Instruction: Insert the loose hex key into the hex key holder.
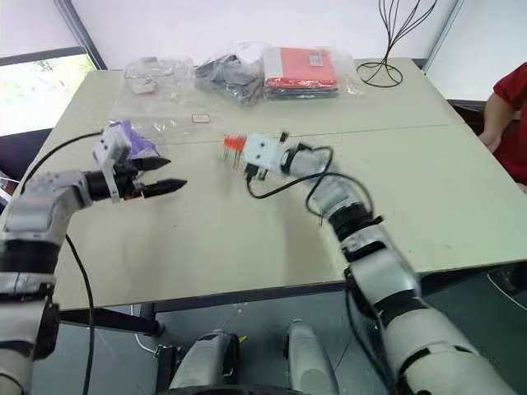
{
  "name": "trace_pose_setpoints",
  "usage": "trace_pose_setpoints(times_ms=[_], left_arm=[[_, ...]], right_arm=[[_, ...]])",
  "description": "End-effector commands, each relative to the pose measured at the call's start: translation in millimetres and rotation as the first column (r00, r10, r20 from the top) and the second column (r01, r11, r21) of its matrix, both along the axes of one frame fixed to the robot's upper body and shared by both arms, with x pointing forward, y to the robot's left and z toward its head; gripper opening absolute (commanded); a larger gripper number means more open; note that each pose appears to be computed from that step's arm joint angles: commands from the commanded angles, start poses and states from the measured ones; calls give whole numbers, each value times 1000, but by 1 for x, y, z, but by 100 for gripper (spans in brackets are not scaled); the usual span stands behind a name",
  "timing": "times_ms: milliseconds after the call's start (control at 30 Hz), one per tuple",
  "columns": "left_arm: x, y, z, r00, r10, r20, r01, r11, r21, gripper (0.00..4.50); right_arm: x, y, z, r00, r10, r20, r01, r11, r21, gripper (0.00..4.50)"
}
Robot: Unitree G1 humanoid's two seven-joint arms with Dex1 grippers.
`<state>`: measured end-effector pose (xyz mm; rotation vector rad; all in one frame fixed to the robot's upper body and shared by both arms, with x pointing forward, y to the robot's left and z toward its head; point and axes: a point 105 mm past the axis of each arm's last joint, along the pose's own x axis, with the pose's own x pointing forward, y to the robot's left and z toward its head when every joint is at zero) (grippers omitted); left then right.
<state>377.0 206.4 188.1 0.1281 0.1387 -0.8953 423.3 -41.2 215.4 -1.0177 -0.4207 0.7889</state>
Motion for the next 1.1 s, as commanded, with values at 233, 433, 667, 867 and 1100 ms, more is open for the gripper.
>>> trace_pose_setpoints(times_ms=[233, 433, 667, 867, 1100], left_arm=[[30, -76, 53, 956, -283, 72, 292, 939, -182, 450], [22, -117, 57, 882, -465, 80, 472, 870, -145, 450], [22, -130, 66, 862, -496, 100, 506, 843, -181, 450], [21, -133, 72, 855, -506, 113, 518, 829, -211, 450], [18, -137, 65, 840, -532, 104, 542, 820, -184, 450]], right_arm=[[-49, -14, 54, 799, 317, 512, -163, 932, -324, 102], [-57, -19, 59, 760, 329, 560, -154, 929, -337, 102], [-57, -25, 57, 779, 296, 553, -128, 938, -323, 102], [-55, -28, 50, 800, 280, 531, -116, 940, -321, 102], [-55, -27, 50, 808, 267, 525, -114, 945, -305, 102]])
